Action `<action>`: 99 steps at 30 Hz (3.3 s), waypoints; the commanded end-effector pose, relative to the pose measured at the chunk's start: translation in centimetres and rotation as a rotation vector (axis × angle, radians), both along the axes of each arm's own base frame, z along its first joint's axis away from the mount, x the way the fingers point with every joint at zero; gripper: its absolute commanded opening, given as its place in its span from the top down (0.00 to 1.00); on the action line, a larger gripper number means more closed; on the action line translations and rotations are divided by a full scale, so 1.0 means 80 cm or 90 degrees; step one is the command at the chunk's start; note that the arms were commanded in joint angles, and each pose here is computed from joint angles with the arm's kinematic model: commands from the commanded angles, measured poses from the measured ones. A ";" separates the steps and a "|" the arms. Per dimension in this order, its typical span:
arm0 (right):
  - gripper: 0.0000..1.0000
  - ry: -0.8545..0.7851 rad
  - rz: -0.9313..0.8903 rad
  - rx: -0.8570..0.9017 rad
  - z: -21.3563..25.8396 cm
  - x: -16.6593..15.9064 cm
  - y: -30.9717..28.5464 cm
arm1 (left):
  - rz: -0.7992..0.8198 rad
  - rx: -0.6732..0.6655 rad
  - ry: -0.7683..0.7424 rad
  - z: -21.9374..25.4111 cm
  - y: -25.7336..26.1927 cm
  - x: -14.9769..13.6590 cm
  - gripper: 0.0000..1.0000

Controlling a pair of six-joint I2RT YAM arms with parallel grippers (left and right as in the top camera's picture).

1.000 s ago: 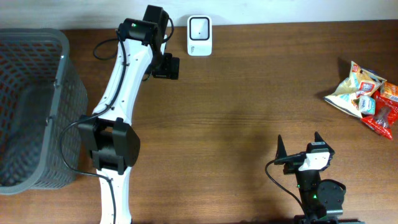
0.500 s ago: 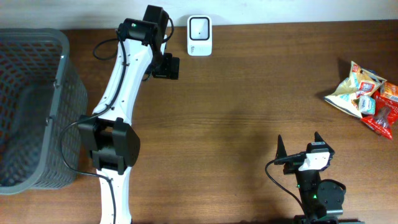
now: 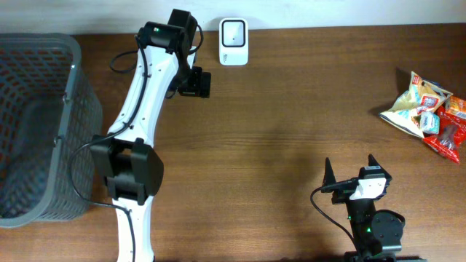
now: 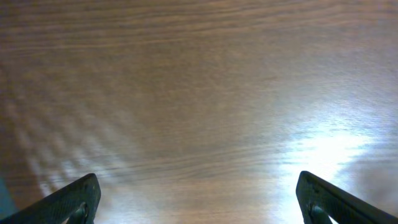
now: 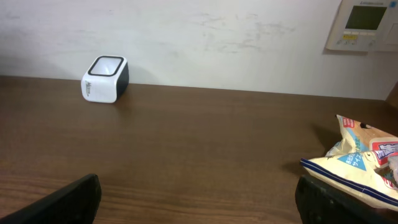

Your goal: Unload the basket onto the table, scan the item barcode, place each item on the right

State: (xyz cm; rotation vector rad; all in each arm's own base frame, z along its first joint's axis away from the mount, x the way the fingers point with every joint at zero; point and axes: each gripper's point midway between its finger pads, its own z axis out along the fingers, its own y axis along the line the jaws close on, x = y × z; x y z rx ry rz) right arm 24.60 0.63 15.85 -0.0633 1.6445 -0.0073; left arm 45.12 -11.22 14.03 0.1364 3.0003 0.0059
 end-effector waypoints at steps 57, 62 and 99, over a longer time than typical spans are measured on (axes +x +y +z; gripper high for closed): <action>0.01 0.001 -0.005 0.002 -0.003 0.000 -0.001 | 0.015 -0.052 -0.912 0.045 0.127 -0.256 0.01; 0.01 0.002 -0.005 0.002 -0.003 0.000 -0.001 | 0.033 -0.031 -0.878 0.028 0.135 -0.256 0.01; 0.01 0.002 -0.005 0.002 -0.003 0.000 -0.001 | 0.035 -0.028 -0.861 0.020 0.138 -0.257 0.01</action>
